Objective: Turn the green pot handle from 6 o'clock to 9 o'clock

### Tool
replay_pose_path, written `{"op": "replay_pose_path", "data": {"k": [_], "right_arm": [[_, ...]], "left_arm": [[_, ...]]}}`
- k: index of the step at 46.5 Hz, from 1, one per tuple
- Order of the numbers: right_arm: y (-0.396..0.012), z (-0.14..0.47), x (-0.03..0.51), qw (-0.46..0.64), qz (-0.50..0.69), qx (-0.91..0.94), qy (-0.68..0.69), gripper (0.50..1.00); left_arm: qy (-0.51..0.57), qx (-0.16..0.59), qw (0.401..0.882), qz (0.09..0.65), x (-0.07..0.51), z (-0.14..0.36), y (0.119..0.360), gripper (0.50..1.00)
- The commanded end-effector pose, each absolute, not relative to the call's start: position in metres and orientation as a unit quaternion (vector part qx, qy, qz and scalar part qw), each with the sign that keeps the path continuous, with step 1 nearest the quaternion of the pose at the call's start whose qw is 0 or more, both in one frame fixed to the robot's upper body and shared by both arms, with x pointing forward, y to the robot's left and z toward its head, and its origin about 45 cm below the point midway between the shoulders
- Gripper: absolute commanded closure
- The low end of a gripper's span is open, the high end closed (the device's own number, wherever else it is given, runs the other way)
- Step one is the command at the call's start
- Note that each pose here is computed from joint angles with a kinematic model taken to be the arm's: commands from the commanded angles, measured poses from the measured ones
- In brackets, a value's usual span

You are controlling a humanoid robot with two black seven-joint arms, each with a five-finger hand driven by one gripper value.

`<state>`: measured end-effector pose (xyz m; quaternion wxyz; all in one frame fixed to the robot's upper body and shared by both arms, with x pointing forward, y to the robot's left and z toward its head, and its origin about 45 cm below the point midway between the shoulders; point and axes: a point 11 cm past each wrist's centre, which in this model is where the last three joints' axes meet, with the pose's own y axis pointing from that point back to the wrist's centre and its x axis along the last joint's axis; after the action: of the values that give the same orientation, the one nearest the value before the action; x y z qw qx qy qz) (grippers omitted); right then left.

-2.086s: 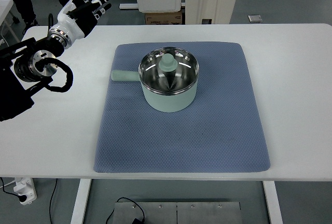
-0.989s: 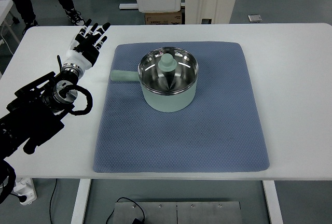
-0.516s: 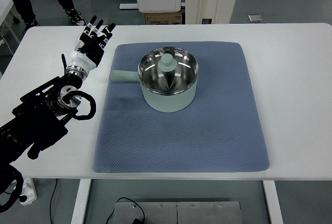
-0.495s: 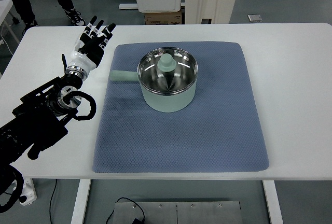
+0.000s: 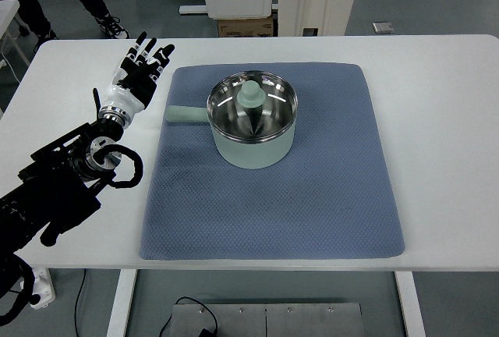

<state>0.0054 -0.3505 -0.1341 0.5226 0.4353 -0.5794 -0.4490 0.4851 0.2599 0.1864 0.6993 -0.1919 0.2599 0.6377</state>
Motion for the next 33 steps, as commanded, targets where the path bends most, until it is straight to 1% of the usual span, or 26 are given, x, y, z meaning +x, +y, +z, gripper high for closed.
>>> {"op": "replay_pose_path", "data": {"k": [1,33], "right_arm": [[-0.3500,-0.1342,0.0057,0.522,-0.449,0.436,-0.579,0.500],[-0.3505,-0.1342,0.0047,0.526,-0.448,0.436,-0.576,0.500]], "left_arm": [[0.260,-0.192,0.700,0.637,0.4854,0.1868,0.2592,0.500],[0.257,-0.200,0.701,0.635,0.4895,0.1946,0.2572,0.500]]}}
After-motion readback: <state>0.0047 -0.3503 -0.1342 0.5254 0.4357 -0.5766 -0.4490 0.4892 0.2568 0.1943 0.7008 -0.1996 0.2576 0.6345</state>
